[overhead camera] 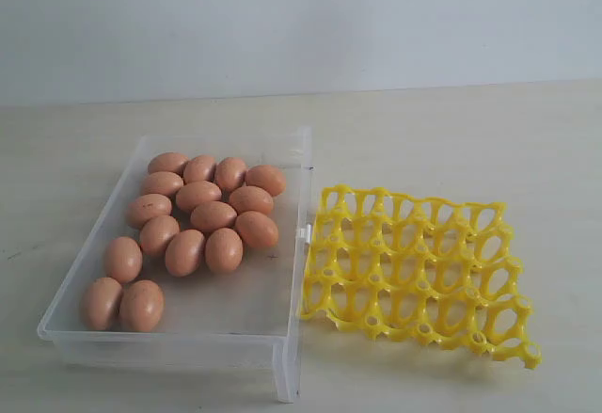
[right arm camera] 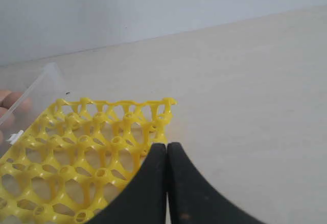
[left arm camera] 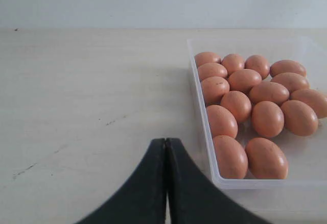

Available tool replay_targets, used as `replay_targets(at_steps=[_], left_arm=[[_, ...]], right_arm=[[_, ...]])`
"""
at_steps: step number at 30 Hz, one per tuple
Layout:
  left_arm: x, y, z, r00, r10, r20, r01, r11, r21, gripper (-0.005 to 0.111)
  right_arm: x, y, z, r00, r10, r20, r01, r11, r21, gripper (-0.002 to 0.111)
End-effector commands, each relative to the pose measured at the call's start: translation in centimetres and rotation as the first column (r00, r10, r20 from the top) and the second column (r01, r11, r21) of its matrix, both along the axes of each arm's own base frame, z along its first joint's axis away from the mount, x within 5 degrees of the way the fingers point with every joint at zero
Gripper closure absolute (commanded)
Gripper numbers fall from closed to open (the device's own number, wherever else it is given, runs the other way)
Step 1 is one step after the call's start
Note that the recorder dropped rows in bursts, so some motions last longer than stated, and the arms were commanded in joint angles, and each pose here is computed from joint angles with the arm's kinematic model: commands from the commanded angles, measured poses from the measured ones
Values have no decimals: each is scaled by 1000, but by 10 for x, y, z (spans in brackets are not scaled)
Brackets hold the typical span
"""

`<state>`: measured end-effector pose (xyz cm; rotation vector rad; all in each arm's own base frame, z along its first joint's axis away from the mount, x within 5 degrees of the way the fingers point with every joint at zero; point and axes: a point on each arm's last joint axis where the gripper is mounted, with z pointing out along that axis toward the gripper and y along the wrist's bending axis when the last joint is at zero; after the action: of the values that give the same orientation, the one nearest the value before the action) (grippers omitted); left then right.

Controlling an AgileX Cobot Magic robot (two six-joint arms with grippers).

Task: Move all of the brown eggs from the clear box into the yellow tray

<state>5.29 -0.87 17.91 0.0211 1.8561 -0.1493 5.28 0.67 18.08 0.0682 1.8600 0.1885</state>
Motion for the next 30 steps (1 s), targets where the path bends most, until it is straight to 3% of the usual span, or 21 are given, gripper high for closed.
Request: replay_targets(at_steps=[1, 14, 18, 22, 30], left_arm=[[0, 0, 2, 1000, 1, 14, -1, 1000, -1, 107], [0, 0, 2, 1000, 1, 14, -1, 1000, -1, 107], [0, 0, 2, 1000, 1, 14, -1, 1000, -1, 107], [0, 0, 2, 1000, 1, 14, -1, 1000, -1, 107], [0, 0, 2, 1000, 1, 14, -1, 1000, -1, 107]], right_arm=[[0, 0, 0, 1000, 2, 10, -2, 1000, -9, 108], [0, 0, 0, 1000, 2, 13, -2, 1000, -12, 108], [3, -2, 14, 985, -11, 171, 20, 998, -53, 108], [-5, -3, 49, 980, -6, 198, 20, 998, -67, 108], [-3, -7, 145, 996, -11, 86, 30, 974, -223, 108]])
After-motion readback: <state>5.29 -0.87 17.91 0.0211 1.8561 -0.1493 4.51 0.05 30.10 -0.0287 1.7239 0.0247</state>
